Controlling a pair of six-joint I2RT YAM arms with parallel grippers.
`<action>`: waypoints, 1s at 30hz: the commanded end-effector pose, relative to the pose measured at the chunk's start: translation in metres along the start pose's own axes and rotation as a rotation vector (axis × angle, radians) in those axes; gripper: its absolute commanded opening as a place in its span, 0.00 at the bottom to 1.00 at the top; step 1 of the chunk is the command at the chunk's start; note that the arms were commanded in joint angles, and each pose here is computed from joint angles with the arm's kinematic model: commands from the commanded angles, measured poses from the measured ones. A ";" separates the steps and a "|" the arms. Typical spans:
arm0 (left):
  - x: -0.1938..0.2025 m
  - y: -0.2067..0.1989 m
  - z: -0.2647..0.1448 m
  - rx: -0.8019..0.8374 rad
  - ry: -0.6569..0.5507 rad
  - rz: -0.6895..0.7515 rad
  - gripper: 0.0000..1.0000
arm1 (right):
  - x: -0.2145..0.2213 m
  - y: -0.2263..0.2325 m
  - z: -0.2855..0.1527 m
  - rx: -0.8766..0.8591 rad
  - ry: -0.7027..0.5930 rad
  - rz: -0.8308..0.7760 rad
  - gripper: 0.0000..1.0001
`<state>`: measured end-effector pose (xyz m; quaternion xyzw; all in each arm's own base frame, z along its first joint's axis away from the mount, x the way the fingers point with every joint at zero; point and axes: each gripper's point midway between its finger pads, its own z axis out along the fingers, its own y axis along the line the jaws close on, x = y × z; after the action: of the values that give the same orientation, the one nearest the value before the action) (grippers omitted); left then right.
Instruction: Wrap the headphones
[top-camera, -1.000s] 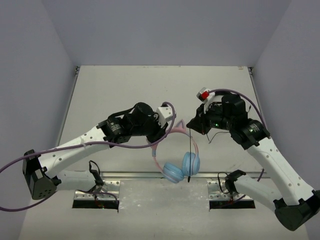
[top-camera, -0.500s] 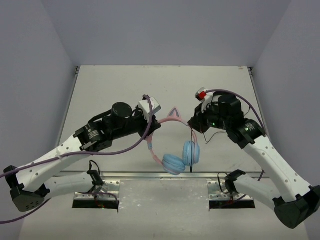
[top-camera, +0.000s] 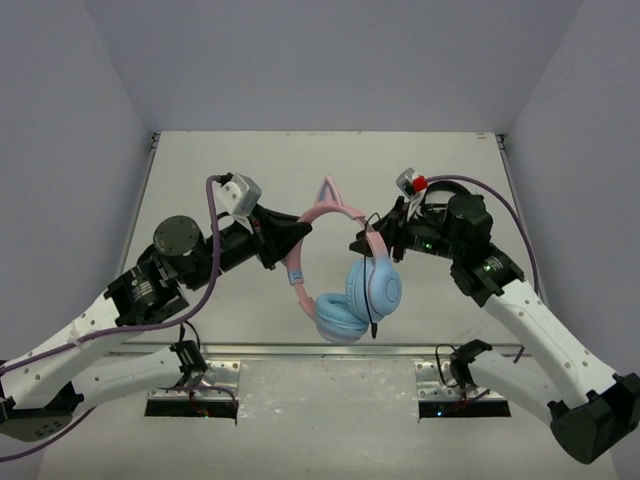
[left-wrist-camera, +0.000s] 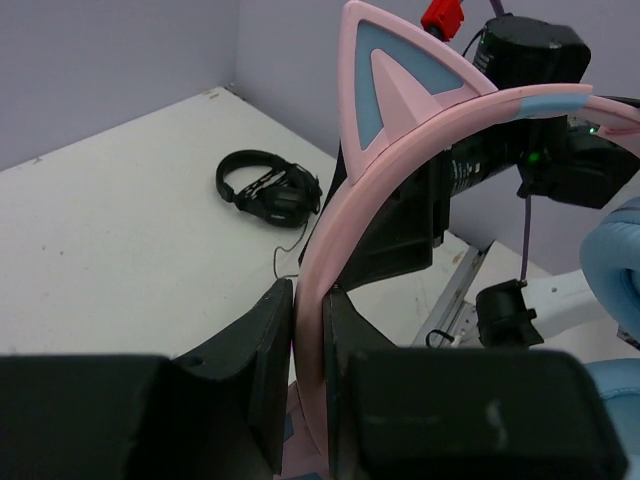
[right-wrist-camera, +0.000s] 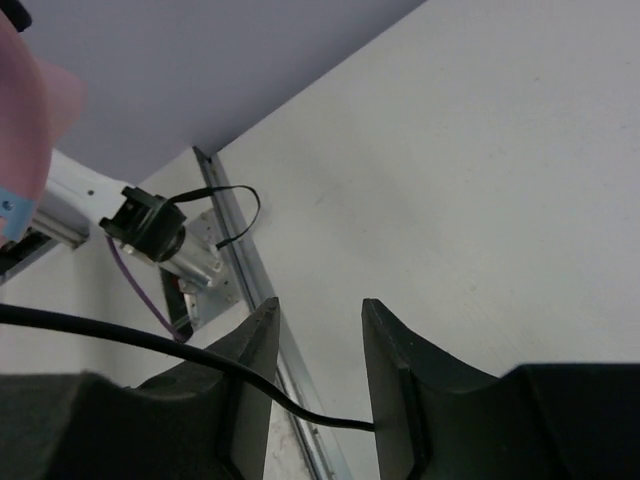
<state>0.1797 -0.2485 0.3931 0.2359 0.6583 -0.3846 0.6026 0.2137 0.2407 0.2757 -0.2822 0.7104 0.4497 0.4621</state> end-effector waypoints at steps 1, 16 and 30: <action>-0.064 -0.009 -0.007 -0.007 -0.208 -0.128 0.00 | -0.027 0.026 0.009 -0.175 -0.115 0.033 0.42; -0.135 0.039 -0.029 -0.342 -0.415 -0.416 0.00 | 0.013 0.056 0.070 -0.383 -0.151 0.061 0.49; -0.128 0.126 -0.048 -1.012 -0.443 -0.406 0.00 | 0.106 0.079 0.075 -0.331 -0.049 0.060 0.07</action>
<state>0.2631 -0.1462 0.4780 -0.1985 0.6837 -0.2193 0.6671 0.1369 0.3412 0.1833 -0.3116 0.6419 0.6021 0.3584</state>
